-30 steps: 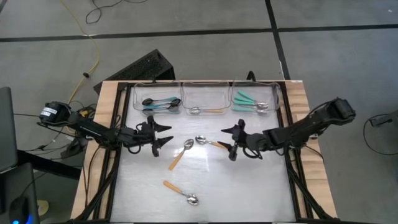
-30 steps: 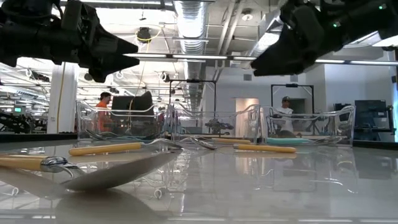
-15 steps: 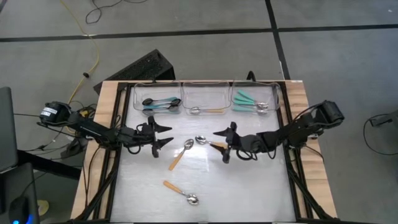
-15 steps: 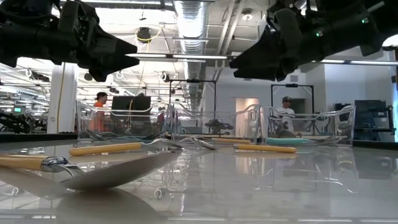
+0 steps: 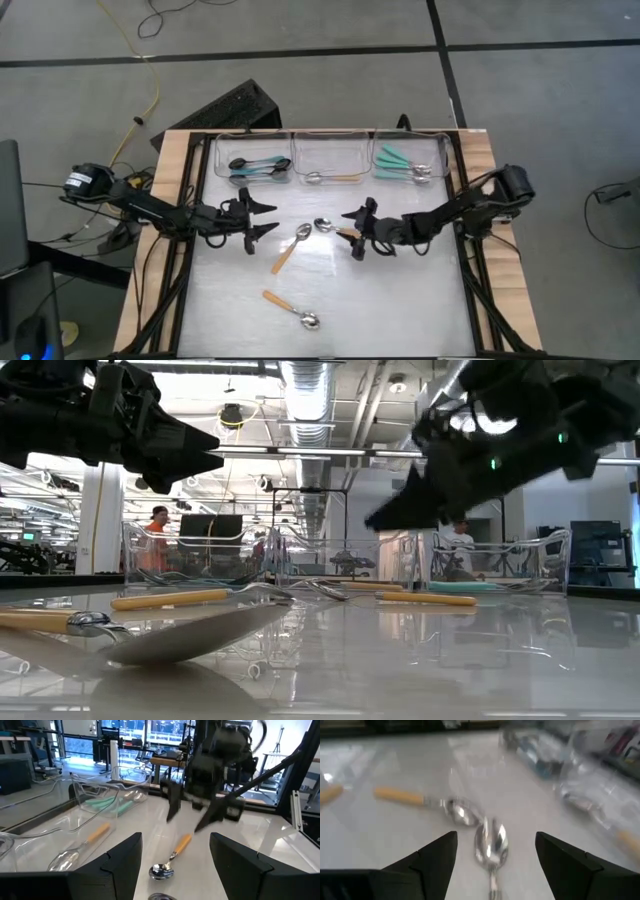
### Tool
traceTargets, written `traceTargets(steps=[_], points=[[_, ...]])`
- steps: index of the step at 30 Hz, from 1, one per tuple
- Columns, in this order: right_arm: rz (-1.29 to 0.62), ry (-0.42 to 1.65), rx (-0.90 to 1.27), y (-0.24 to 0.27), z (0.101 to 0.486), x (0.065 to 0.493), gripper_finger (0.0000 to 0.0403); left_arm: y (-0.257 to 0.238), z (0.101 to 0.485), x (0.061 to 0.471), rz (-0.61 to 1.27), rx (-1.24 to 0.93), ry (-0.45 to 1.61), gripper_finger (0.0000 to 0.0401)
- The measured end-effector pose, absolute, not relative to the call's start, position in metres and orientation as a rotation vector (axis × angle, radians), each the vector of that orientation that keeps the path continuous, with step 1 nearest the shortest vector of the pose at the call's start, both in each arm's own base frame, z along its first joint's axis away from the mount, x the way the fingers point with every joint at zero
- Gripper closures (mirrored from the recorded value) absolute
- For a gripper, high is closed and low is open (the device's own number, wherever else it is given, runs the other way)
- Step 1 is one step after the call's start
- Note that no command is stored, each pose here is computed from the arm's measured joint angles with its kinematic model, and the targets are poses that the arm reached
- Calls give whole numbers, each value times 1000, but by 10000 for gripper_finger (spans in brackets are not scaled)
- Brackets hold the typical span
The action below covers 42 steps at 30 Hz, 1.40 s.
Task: Sort silverware by color (type)
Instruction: Put the middle right yellow spoon into the top center transparent bin
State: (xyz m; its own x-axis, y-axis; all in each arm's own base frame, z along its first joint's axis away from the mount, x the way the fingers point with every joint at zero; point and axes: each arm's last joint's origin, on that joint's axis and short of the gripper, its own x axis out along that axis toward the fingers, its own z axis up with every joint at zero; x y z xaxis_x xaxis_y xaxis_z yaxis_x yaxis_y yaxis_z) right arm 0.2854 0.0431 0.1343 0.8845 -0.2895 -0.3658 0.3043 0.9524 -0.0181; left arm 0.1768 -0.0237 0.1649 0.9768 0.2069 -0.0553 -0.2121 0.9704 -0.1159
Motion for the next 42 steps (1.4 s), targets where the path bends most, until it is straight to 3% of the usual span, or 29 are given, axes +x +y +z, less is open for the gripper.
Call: traceTargets(steps=[25, 31, 42], points=[[-395, 520, 126, 37, 67, 291, 119, -23, 165, 177, 240, -133, 39, 183], [-439, 551, 180, 31, 63, 289, 175, -23, 165, 177, 240, -133, 38, 183], [-445, 564, 155, 31, 62, 288, 327, -23, 165, 177, 240, -135, 38, 183]])
